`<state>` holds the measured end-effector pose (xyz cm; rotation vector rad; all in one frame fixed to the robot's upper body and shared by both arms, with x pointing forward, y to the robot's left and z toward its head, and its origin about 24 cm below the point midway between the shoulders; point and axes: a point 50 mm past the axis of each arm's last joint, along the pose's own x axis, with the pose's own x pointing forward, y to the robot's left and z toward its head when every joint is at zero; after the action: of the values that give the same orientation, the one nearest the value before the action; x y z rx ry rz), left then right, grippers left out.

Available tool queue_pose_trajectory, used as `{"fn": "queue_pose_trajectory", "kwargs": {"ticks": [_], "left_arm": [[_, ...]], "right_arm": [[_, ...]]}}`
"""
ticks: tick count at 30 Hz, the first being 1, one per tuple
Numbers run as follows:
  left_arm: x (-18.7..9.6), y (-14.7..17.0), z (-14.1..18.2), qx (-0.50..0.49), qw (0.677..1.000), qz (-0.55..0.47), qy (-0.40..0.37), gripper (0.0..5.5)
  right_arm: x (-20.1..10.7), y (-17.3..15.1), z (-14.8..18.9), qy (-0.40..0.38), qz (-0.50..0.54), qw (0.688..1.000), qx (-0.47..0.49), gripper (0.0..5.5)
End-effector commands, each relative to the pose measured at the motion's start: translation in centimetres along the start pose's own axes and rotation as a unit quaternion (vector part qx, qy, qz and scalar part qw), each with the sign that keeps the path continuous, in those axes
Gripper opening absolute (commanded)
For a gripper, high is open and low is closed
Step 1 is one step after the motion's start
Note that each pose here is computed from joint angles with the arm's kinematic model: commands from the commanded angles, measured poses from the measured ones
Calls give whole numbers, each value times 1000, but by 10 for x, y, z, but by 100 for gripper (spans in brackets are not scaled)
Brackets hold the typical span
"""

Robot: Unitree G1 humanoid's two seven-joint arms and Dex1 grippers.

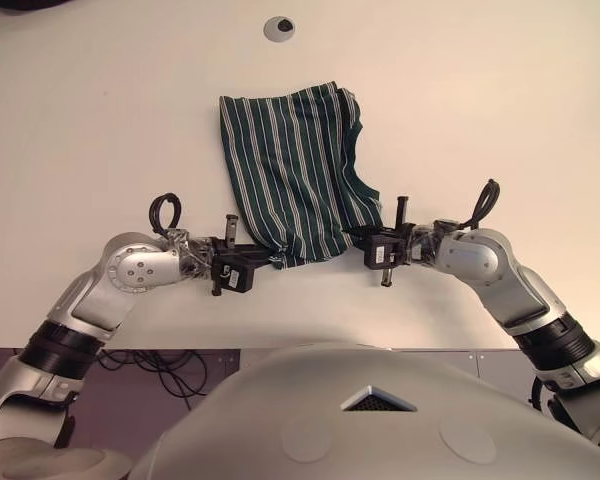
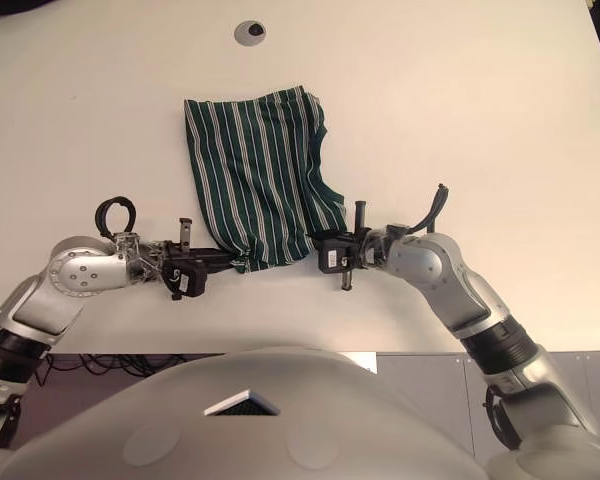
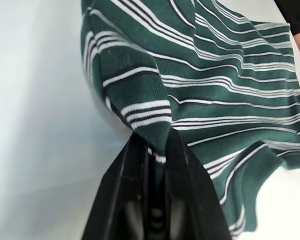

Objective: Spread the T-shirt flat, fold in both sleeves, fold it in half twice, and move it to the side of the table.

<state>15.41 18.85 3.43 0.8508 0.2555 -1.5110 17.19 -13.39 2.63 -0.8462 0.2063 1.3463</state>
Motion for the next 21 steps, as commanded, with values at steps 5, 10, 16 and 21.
{"fn": "queue_pose_trajectory", "kwargs": {"ticks": [5,10,16,21], "left_arm": [[-40,-27,12,-175,981,-62,-62,0],[-51,-30,30,-220,964,1,-152,0],[-51,7,26,-219,953,142,-153,0],[-49,32,15,-248,935,214,-136,0]], "right_arm": [[-36,50,11,-5,164,978,130,9],[-48,54,28,-22,168,976,135,9],[-59,1,31,-18,46,995,89,9],[-61,-43,30,-1,2,998,57,9]]}}
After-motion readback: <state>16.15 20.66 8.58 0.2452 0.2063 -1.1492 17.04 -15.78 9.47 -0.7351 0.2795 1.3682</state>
